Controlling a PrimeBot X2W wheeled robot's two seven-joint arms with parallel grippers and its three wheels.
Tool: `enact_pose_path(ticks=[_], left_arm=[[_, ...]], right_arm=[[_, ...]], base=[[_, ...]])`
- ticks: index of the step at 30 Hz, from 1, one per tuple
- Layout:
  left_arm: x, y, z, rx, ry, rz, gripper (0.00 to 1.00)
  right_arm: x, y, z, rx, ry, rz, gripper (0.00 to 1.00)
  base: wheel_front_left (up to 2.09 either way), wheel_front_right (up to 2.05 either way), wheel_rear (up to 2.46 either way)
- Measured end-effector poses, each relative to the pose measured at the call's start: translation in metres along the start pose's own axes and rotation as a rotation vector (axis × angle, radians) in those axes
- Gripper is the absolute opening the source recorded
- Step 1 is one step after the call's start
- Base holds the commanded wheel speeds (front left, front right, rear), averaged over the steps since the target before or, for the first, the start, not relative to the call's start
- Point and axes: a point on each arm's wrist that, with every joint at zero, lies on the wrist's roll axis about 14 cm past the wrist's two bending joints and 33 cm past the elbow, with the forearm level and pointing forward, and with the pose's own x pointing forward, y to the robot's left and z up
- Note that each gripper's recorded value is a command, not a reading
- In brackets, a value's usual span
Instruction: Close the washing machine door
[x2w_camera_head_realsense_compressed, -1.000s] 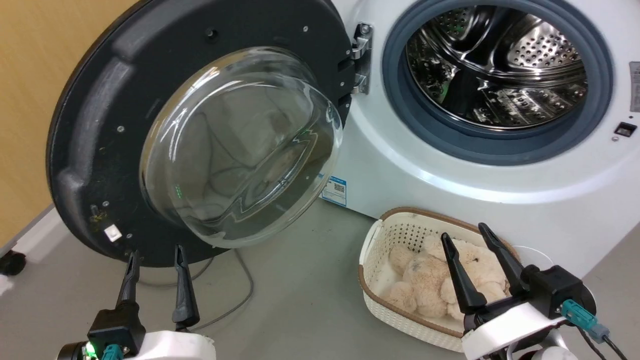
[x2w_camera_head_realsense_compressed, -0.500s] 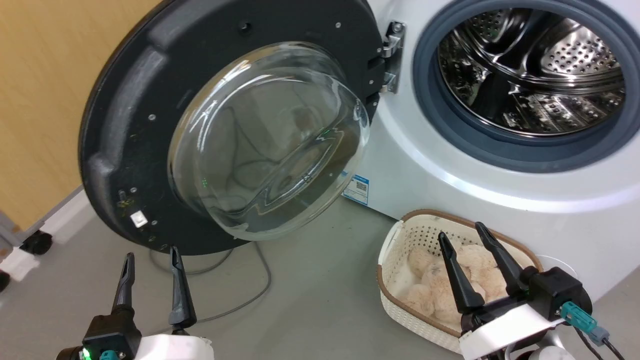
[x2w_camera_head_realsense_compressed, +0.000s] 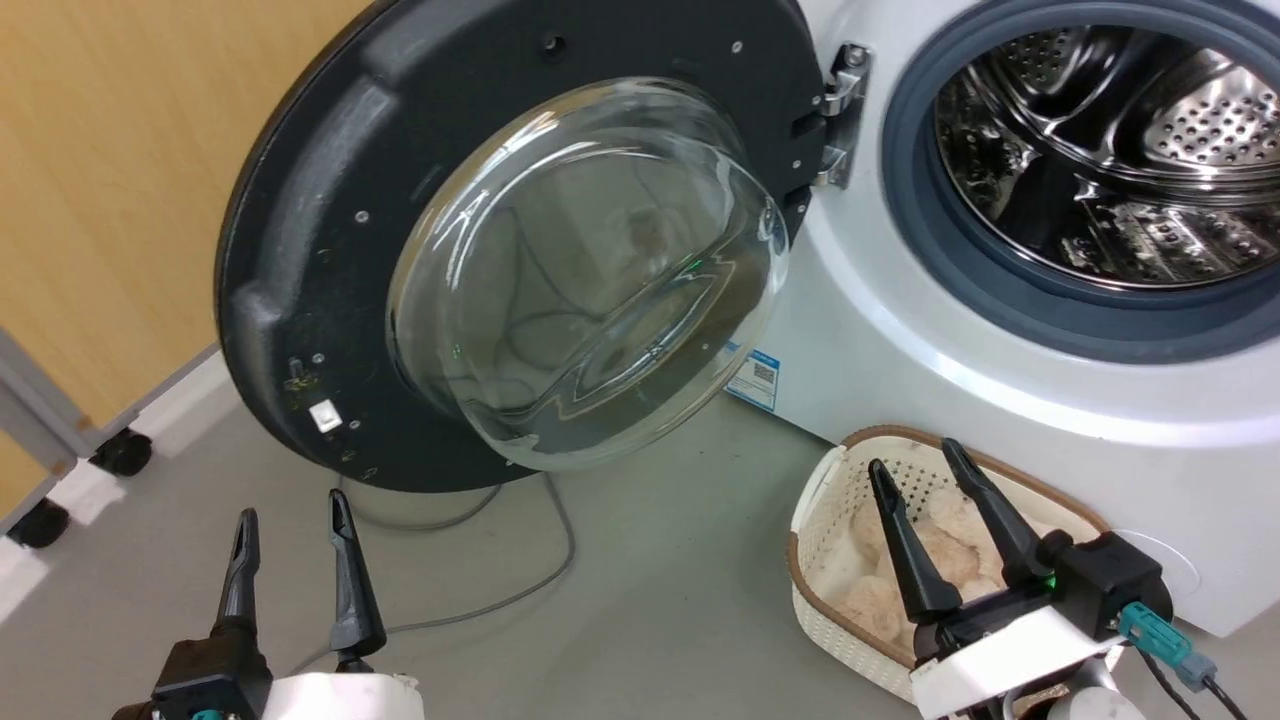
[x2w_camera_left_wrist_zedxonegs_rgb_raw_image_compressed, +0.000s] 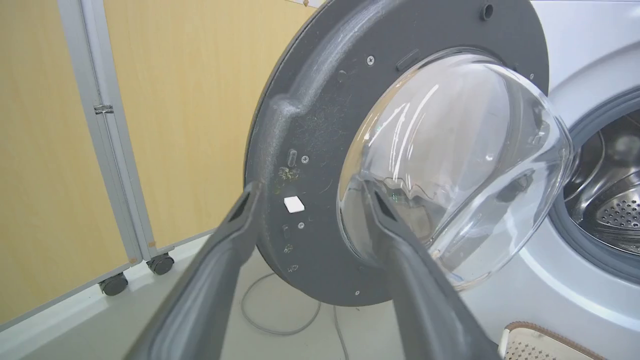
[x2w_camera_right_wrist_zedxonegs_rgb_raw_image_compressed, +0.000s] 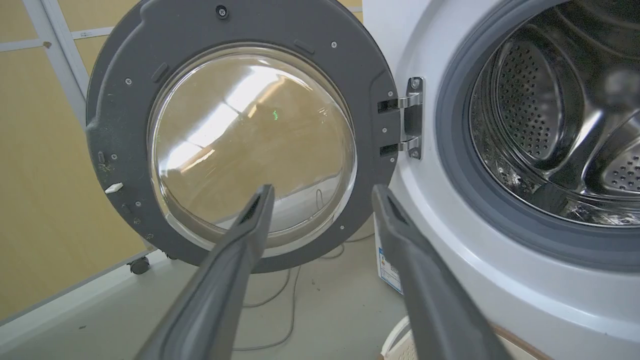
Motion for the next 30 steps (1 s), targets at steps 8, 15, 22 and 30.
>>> enact_pose_path(ticks=[8,15,22,30], left_arm=[[0.000,-0.004,-0.003,-0.001,0.009,-0.013,0.00],[0.011,0.007,0.004,-0.087,-0.007,0.020,0.00],[0.064,0.045,0.035,-0.170,-0.103,0.060,0.00],[0.142,0.092,0.067,-0.556,-0.079,0.176,0.00]], right_arm=[[0.000,-0.001,-0.002,0.005,0.002,0.000,1.00],[0.001,-0.009,-0.005,0.014,0.002,-0.015,1.00],[-0.002,-0.031,-0.005,0.000,-0.008,-0.070,1.00],[-0.011,-0.048,-0.009,-0.006,-0.007,-0.114,1.00]], base=[[0.00,0.00,0.00],[0.00,0.00,0.00],[0.00,0.00,0.00],[0.00,0.00,0.00]])
